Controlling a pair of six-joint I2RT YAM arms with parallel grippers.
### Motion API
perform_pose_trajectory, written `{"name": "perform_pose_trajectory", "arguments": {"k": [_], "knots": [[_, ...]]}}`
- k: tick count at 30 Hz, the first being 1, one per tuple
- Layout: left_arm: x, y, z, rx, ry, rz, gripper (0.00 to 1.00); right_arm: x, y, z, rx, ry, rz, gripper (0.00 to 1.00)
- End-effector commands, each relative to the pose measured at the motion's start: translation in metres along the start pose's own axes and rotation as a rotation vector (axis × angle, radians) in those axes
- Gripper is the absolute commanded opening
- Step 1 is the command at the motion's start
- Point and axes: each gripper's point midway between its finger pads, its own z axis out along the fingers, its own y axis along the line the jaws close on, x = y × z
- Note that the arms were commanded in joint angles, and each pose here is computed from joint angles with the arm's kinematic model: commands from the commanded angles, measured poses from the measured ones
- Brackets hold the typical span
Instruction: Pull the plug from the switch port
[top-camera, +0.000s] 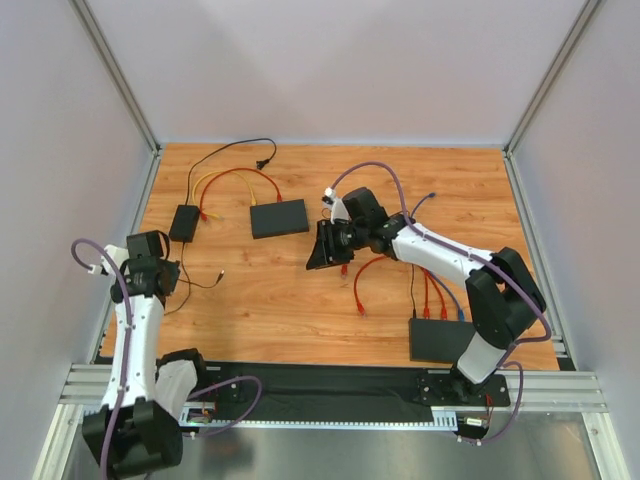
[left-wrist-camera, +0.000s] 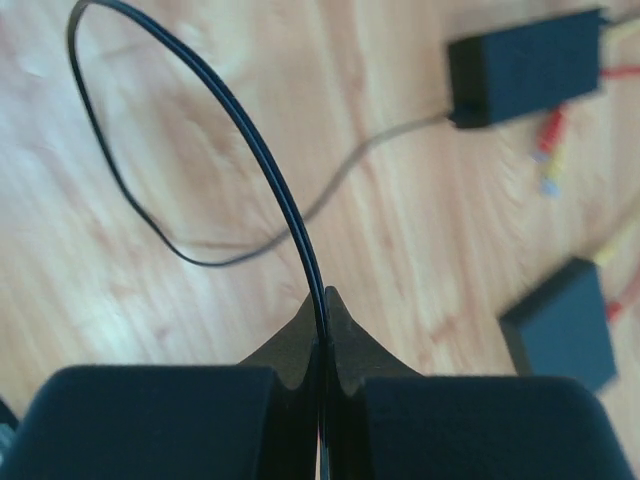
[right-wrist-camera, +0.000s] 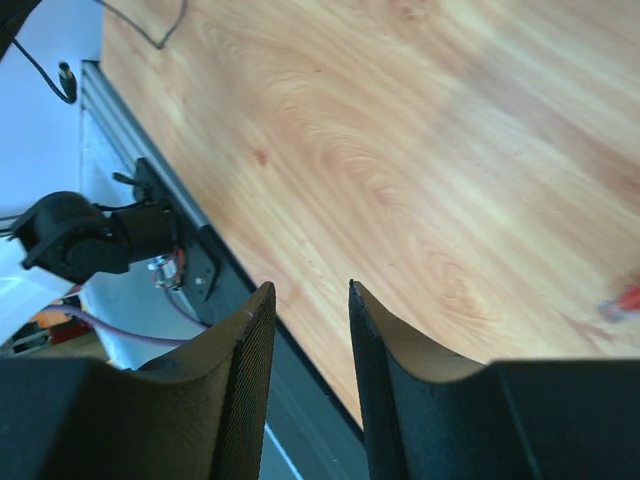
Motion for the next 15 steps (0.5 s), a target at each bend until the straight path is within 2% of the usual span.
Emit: {"name": "perform_pose_trajectory", "arguments": {"k": [1, 4, 5, 10, 15], "knots": [[-0.014, 0.017, 0.016, -0.104, 0.014, 0.098, 0.00, 0.007, -0.026, -0.001, 0.077, 0.017, -0.043, 0.37], [-0.033, 0.013, 0.028, -0.147, -0.048, 0.123, 0.00, 0.011, -0.025, 0.004, 0.042, 0.026, -0.033, 0.37], [-0.032, 0.011, 0.039, -0.164, -0.024, 0.129, 0.00, 0.013, -0.024, 0.006, 0.023, 0.030, -0.037, 0.36], [-0.061, -0.003, 0.064, -0.253, -0.065, 0.139, 0.00, 0.021, -0.039, 0.007, 0.068, 0.042, -0.047, 0.35], [-0.063, -0.006, 0.083, -0.286, -0.075, 0.127, 0.02, 0.024, -0.039, -0.005, 0.095, 0.037, -0.073, 0.33]]}}
